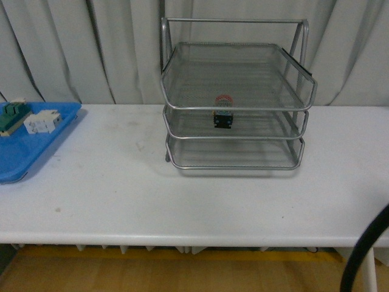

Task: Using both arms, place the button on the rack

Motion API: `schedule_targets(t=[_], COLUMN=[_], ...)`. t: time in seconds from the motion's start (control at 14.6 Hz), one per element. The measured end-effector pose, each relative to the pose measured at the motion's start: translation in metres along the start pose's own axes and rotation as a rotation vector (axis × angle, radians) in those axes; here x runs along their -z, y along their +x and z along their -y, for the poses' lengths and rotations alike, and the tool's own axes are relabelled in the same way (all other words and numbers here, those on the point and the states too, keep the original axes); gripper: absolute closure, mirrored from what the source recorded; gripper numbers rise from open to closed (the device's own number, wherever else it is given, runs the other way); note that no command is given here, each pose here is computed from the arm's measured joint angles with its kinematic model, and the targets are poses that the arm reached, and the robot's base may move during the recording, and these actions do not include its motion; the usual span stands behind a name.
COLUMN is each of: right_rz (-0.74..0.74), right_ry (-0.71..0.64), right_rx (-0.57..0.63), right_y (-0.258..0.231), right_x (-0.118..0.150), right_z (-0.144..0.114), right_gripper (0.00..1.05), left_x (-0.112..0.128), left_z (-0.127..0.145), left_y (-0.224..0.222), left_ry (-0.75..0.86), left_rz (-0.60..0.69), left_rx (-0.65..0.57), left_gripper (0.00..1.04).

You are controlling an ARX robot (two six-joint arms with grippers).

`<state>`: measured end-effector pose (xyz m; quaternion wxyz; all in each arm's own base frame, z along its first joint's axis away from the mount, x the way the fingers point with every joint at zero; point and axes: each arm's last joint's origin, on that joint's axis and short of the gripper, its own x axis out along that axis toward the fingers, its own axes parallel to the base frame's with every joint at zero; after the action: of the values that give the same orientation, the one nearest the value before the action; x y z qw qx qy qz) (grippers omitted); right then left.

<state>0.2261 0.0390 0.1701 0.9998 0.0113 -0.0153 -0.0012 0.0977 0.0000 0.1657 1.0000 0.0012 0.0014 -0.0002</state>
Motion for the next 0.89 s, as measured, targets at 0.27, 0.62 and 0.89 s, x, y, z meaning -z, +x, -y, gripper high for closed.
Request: schedule_targets(t=[0.27, 0.62, 0.89], right_rz=[-0.042, -0.045, -0.029], right_ry=[-0.018, -0.017, -0.017], right_rx=[0.006, 0.006, 0.006], right_y=[-0.034, -0.079, -0.092], right_x=[0.006, 0.004, -0.001], right_z=[0.018, 0.04, 0.04], right_gripper=[1.03, 1.03, 1.03], left_x=[0.0, 0.0, 0.0], left_z=[0.0, 0.0, 0.0], left_y=[0.0, 0.0, 0.0], left_ry=[0.0, 0.0, 0.0], left_rz=[0.0, 0.0, 0.0], left_rx=[0.0, 0.0, 0.0], left_gripper=[0.07, 0.07, 0.07])
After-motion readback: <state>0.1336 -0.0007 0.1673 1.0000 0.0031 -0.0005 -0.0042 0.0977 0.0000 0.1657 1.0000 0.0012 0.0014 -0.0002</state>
